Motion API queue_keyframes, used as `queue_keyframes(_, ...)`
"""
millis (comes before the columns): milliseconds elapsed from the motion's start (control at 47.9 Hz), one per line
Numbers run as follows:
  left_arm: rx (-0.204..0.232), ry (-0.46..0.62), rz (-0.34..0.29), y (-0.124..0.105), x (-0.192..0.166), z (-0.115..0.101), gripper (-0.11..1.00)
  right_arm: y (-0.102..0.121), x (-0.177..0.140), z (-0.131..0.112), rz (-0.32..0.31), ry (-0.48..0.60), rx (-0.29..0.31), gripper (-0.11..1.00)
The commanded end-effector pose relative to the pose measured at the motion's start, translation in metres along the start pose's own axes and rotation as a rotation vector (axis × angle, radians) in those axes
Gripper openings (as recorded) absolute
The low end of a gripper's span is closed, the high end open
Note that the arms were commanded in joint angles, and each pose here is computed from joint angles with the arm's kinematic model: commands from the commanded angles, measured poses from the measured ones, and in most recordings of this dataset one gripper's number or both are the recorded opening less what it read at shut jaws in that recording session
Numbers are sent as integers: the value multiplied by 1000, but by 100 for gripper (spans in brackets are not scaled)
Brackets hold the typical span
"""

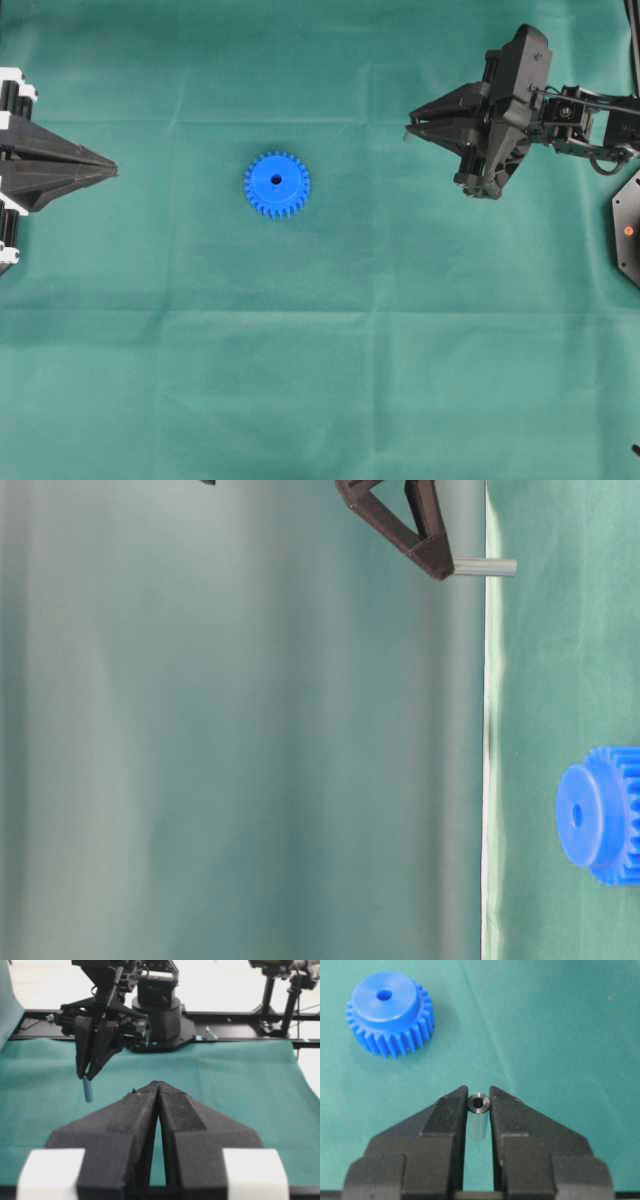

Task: Insert the shaft placed at a random location into the center hole of the medium gear at another random location.
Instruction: 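Lift the silver shaft upward with the right gripper, then carry the shaft left over the blue gear's center hole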

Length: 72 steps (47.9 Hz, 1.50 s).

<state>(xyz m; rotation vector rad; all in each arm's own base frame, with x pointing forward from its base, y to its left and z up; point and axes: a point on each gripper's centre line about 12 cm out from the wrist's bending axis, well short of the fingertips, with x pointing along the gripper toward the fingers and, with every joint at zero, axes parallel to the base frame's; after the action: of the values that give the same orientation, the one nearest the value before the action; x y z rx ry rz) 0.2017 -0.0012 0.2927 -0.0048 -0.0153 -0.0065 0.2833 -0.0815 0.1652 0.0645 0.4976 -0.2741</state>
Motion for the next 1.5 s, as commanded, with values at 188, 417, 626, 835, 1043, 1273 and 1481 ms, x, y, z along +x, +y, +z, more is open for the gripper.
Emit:
queue_keyframes(188, 2, -15, 2, 1, 2, 6, 0, 0, 0, 13, 0, -38, -6, 14)
queue_keyframes(417, 2, -15, 2, 1, 2, 6, 0, 17, 16, 25, 45, -63, -17, 14)
queue_keyframes(626, -8, -14, 2, 1, 2, 6, 0, 33, 45, 46, 81, -75, -33, 14)
queue_keyframes(835, -12, -14, 3, 1, 2, 6, 0, 50, 74, 67, 113, -94, -54, 14)
queue_keyframes(1043, -9, -14, 2, 1, 2, 6, 0, 63, 96, 78, 134, -83, -65, 14)
queue_keyframes(1273, -11, -12, 2, 1, 2, 5, 0, 70, 116, 87, 143, -96, -68, 14)
queue_keyframes(1481, -12, -9, 3, 1, 2, 5, 0, 71, 122, 90, 143, -91, -73, 14)
